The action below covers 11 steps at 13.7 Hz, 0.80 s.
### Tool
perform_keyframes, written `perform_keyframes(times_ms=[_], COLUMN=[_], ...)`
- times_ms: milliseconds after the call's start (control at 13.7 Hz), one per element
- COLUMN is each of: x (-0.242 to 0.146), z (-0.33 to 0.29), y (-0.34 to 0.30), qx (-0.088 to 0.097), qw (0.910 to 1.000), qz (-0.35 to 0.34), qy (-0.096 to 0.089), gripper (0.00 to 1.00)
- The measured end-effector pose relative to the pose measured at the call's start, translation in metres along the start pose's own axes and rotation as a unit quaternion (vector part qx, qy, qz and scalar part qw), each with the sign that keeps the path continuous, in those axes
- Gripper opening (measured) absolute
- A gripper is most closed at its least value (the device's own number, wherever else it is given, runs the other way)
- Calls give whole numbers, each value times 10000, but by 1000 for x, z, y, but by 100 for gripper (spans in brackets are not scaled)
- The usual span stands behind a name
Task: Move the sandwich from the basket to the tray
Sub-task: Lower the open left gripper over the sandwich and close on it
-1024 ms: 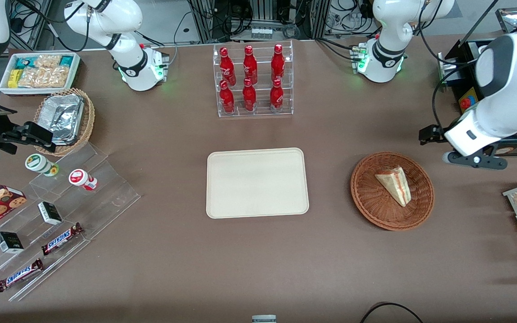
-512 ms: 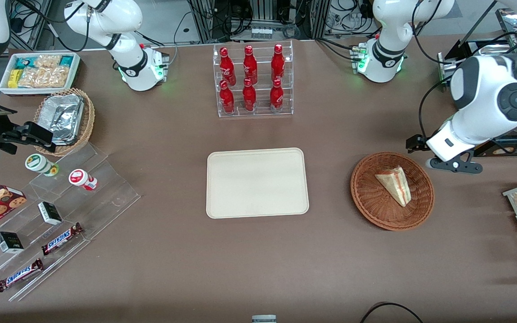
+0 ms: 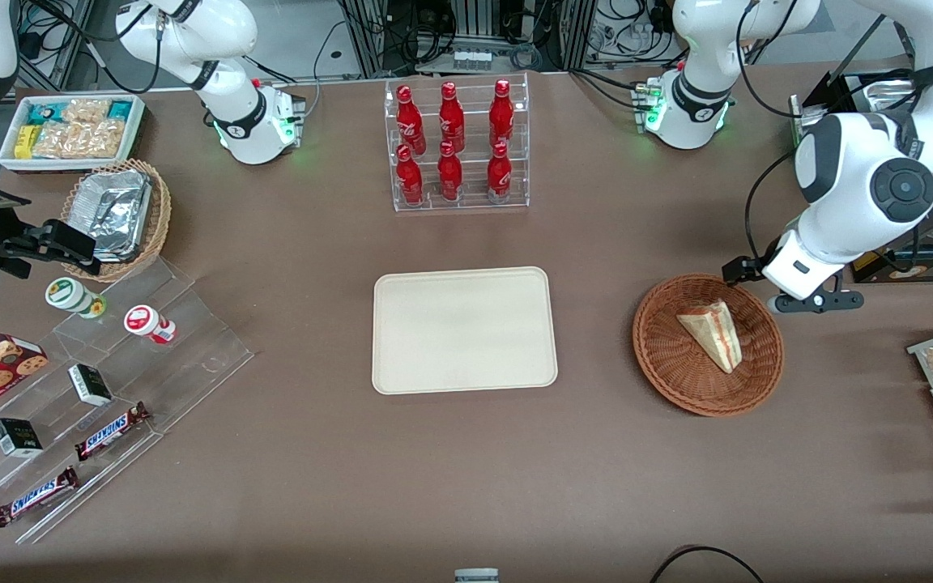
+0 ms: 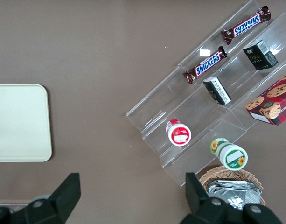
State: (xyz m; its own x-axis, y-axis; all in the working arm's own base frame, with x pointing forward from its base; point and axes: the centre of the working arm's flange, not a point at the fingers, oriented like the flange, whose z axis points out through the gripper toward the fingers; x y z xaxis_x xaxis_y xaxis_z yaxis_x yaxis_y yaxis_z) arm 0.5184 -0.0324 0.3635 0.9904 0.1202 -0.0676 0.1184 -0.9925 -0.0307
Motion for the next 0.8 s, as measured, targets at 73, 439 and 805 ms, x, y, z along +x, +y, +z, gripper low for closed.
perform_keyframes(times_ms=[73,439,805], x=[0,4,11], z=[7,38,61], y=[1,22,30], qx=[-15,-98,-170], qw=[9996,9899,9880], qz=[-274,-1403,-1510], qy=[50,178,267], gripper=[100,100,100])
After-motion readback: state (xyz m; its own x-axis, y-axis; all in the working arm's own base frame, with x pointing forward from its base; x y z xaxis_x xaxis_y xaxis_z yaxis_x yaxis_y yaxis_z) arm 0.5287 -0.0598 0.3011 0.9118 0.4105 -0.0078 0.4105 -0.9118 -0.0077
